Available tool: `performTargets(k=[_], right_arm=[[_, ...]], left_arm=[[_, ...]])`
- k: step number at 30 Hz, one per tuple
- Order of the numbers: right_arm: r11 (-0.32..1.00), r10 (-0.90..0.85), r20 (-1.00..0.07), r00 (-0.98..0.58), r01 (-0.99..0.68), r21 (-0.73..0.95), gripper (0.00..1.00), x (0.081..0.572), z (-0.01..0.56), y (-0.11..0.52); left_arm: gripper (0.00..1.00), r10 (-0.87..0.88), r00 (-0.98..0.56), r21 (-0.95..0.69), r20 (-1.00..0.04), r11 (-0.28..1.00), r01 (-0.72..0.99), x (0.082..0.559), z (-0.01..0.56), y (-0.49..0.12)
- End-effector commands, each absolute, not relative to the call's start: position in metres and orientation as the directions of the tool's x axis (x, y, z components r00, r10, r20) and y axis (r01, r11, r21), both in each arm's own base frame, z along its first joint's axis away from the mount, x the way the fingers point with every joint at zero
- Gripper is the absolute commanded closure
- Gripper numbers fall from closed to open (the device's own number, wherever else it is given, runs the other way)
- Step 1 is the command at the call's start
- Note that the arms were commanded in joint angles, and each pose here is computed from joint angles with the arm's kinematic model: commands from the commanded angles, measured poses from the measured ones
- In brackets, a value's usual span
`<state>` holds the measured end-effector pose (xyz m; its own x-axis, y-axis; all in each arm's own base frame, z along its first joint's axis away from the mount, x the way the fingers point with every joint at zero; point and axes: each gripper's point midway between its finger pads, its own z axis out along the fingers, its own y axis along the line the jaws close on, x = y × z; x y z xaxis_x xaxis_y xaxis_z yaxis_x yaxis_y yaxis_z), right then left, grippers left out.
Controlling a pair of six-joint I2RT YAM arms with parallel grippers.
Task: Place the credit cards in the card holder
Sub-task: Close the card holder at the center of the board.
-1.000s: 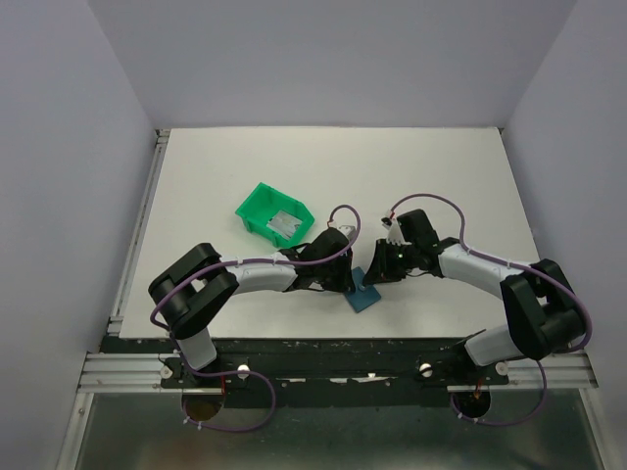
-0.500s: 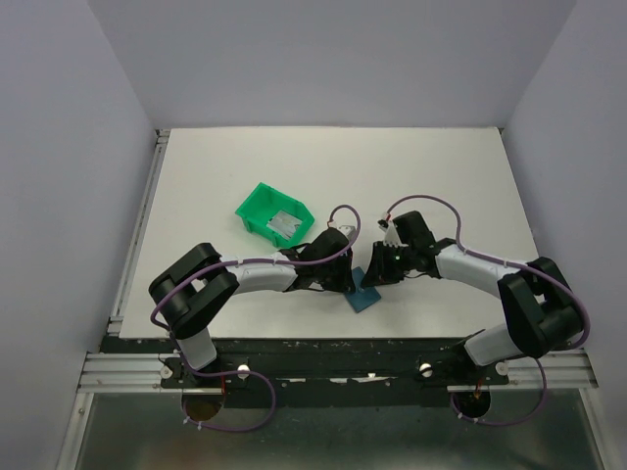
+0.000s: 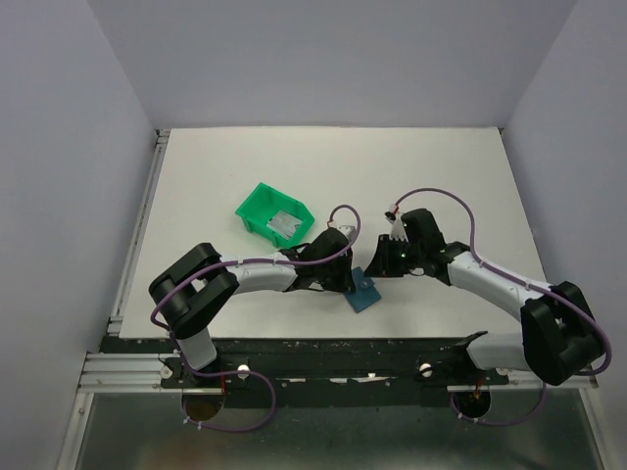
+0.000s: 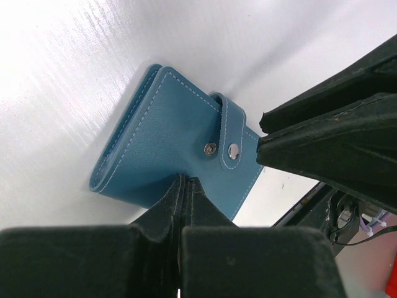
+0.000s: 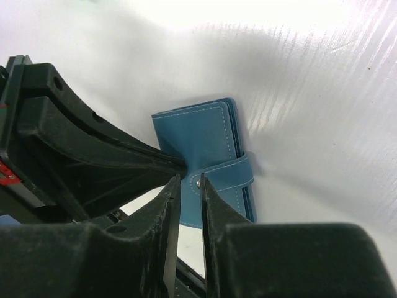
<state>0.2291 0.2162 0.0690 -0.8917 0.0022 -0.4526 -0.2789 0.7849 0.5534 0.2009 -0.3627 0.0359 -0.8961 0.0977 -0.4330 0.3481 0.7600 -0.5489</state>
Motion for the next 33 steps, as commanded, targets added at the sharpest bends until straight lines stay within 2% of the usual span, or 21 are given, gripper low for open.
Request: performTargets(k=[1,33], right_arm=[[0.801,-0.032,-0.443,-0.896,-0.288,0.525,0.74,0.223,0.055,0.212],[0.802,-0.085,-0.395,-0.915,-0.298,0.518,0.73,0.208,0.041,0.214]], left_arm=[[1.0,0.126,-0.914,-0.494,-0.386,0.808,0.32,0.194,0.009,-0.347],[1.0,0.131,-0.918,-0.493,-0.374,0.811,0.317,0.193,0.004,-0.348]])
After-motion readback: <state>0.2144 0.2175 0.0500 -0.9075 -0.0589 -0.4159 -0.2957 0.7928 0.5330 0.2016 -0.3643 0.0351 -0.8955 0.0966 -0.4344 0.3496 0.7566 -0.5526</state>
